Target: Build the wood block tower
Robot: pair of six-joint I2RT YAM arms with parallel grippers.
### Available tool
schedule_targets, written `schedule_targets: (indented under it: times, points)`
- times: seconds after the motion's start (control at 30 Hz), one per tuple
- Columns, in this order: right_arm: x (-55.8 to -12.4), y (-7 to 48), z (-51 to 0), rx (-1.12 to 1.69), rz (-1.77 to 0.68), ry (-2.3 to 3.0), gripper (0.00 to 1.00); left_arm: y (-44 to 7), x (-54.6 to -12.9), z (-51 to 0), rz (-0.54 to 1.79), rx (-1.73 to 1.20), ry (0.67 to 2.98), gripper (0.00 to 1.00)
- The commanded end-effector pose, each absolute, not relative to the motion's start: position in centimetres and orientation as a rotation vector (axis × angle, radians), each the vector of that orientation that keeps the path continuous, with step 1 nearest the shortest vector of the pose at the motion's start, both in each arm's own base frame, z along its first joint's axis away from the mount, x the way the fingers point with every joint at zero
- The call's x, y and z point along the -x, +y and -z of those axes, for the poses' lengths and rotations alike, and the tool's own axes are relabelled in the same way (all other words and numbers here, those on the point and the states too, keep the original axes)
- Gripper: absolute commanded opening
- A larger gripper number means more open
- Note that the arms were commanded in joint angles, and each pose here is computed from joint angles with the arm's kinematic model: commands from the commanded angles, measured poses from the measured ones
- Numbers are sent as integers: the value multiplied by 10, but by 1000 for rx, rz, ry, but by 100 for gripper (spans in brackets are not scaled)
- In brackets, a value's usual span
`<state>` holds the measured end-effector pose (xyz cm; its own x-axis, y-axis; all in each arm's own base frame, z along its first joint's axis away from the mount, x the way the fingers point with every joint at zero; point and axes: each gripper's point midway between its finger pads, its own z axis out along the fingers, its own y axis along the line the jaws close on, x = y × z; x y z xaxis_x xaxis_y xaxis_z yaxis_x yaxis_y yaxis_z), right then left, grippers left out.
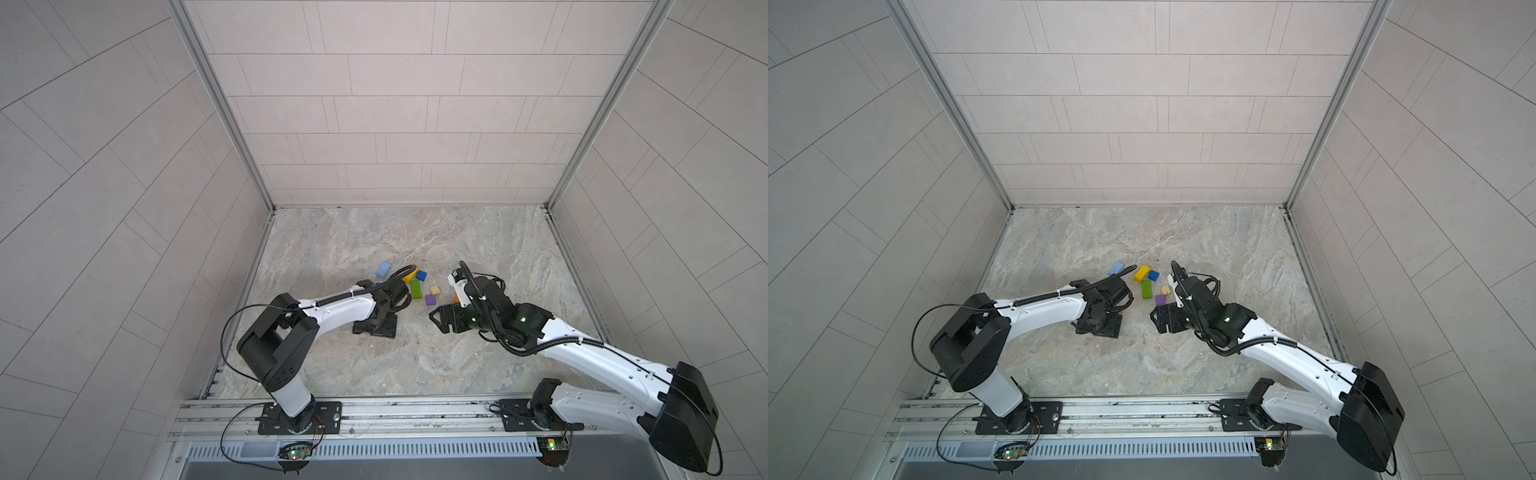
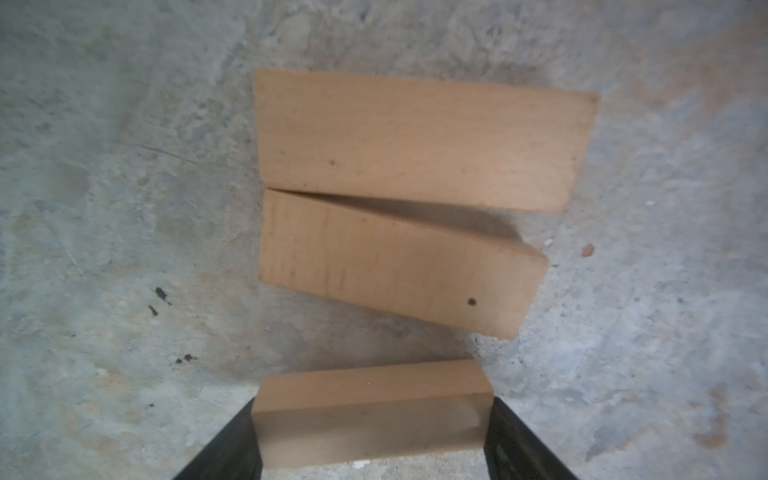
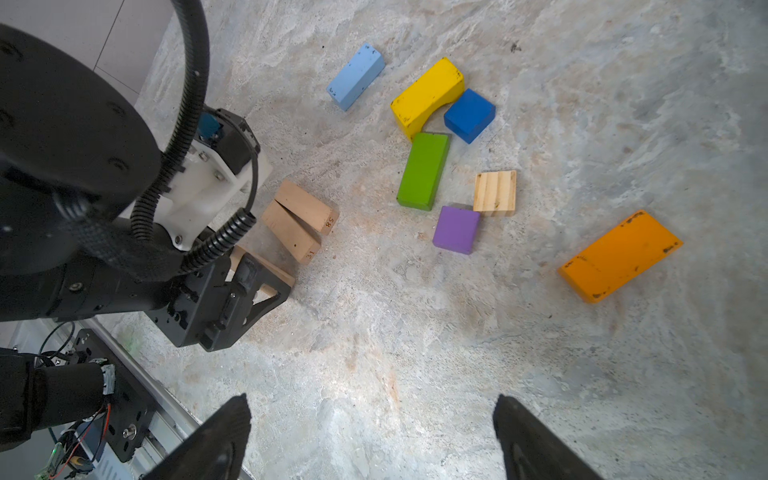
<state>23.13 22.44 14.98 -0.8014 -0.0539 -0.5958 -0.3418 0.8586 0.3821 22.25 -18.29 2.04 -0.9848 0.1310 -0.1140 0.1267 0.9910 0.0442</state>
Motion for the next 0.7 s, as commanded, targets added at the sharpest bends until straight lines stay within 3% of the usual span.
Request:
schedule_targets:
  times: [0.0,0.67]
  points:
    - [-232,220,-156,266,-636,2432,93,-178,-217,-5,-103,-260,3057,74]
    - [-231,217,-161,270,-624,2430,92,-171,-233,0,-96,-286,3073,74]
